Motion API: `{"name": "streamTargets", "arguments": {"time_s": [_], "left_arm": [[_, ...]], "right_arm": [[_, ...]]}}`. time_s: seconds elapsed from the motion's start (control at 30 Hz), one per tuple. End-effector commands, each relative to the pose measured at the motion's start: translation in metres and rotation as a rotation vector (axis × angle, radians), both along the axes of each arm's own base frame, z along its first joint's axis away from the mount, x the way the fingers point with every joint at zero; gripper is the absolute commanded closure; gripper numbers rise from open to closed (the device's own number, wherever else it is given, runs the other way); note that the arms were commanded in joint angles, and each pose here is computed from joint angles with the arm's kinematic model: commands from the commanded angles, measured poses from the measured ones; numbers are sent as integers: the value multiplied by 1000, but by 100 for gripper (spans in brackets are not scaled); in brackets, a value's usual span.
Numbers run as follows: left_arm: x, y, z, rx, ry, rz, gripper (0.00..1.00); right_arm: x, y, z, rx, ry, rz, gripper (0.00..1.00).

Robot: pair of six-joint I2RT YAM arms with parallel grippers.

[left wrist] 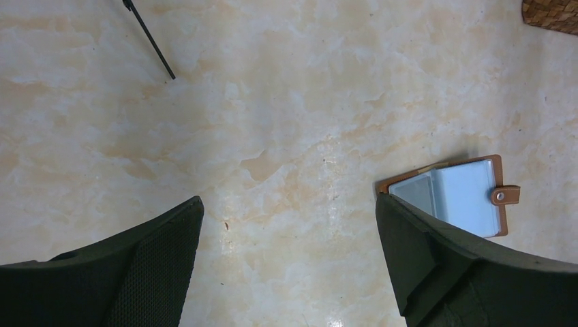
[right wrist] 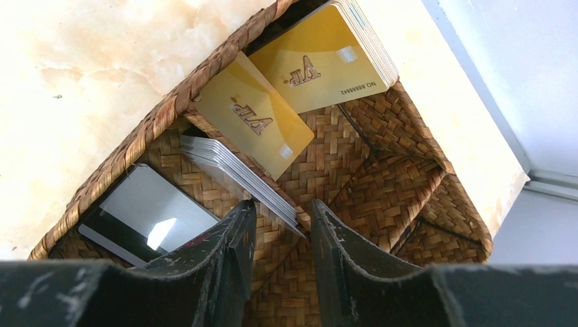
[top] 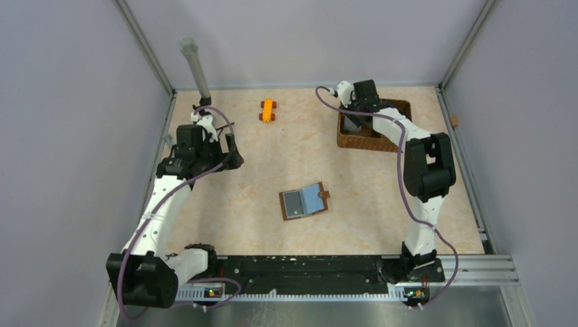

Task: Put the credit cards into the card holder
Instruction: Pick up the credit card from the storage box.

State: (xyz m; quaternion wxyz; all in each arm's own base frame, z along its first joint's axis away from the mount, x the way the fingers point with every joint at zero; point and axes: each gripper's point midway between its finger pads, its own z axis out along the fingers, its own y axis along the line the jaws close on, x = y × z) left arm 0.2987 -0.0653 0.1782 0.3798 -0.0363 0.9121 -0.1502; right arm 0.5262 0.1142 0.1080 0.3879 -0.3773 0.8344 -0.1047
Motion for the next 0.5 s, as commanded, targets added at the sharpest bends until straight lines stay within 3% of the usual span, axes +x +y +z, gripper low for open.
{"name": "streamTargets", "arguments": {"time_s": [0.0,0.17,0.47], "left_arm": [[4,-3,4,-26,-22,-11,1],[4,-5,3,-32,-20,-18,1],[3,-6,4,-37,-22,-23,1]], "right_arm": [[17,7,52,25,-128,-7,64],[17,8,62,34,-145,-9,64],[14,11,70,35,-137,-9,76]]}}
